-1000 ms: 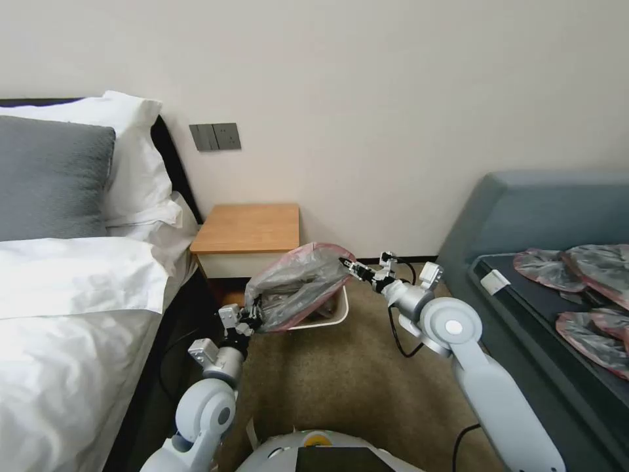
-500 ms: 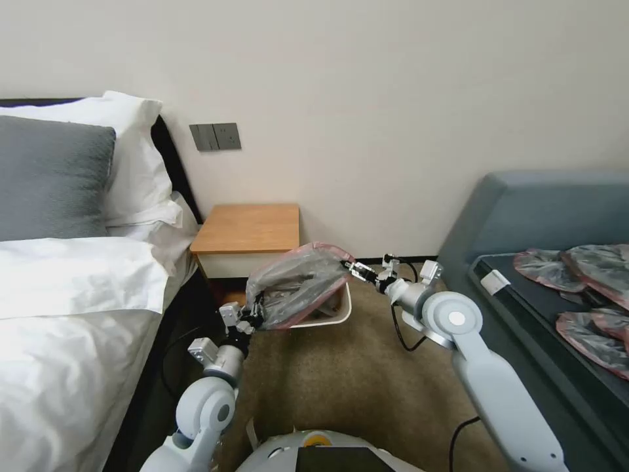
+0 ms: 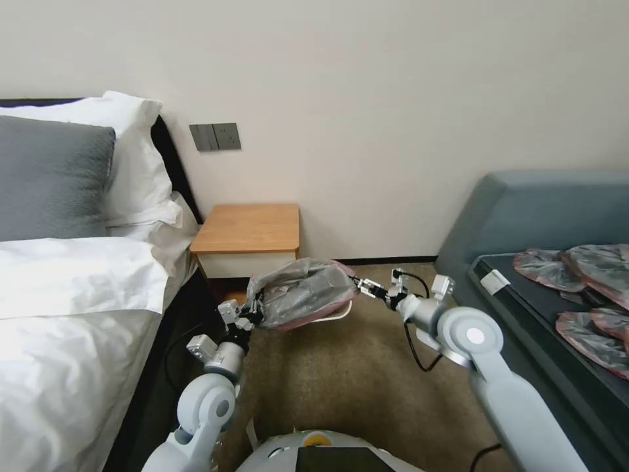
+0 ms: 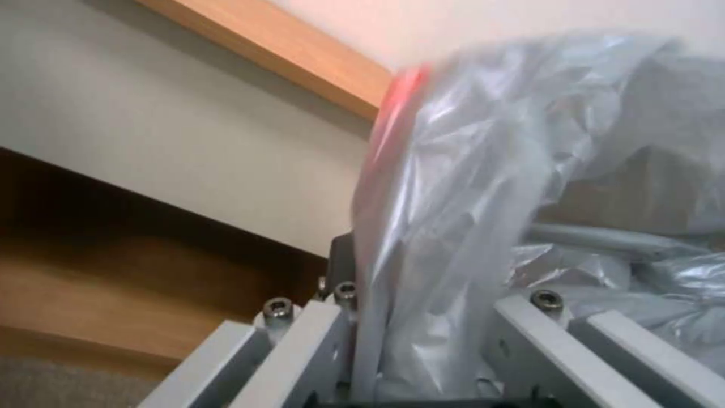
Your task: Pick up the garbage bag from the table and place it over the trash can.
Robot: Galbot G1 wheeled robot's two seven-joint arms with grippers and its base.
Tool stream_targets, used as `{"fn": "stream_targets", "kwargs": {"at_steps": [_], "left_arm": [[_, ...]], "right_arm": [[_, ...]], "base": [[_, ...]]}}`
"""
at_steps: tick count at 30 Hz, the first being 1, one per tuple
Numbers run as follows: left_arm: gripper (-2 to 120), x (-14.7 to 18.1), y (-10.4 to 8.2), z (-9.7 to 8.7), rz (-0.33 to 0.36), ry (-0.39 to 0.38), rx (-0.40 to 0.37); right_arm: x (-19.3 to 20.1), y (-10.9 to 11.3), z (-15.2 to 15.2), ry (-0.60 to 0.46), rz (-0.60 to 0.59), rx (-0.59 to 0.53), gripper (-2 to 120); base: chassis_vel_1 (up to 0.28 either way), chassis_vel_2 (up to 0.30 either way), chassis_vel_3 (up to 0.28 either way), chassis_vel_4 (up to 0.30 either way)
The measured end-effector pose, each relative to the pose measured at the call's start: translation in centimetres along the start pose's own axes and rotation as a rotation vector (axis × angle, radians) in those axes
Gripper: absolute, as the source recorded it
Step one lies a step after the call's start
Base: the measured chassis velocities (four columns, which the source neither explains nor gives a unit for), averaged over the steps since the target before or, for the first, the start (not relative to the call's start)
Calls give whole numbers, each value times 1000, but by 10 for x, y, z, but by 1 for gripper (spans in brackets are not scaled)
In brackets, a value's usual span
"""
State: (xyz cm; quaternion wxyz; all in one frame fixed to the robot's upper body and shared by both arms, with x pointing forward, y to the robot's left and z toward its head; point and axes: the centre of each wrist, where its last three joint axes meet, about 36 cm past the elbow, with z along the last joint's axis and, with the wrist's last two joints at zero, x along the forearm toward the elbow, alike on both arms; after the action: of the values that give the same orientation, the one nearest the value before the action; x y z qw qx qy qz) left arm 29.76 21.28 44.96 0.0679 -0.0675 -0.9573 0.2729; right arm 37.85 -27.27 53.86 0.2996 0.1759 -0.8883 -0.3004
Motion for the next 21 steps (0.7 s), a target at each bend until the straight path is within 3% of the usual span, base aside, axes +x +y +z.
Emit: {"fn": "stream_targets", "kwargs": {"at_steps": [4, 12, 17, 21], "left_arm": [[4, 1, -4, -3, -9, 16, 54], [4, 1, -7, -7, -33, 33, 85], [4, 1, -10, -10, -32, 43, 114], [4, 3, -13, -13, -22, 49, 137]], "right_arm": [[12, 4, 11, 1, -16, -3, 100], [28, 16, 33, -51, -37, 74, 100], [26, 8, 49, -99, -47, 161, 100], [13, -5, 59, -112, -20, 140, 100]], "base": [[0, 0, 0, 0], [0, 0, 0, 0], [0, 0, 0, 0], [0, 0, 0, 0]]}}
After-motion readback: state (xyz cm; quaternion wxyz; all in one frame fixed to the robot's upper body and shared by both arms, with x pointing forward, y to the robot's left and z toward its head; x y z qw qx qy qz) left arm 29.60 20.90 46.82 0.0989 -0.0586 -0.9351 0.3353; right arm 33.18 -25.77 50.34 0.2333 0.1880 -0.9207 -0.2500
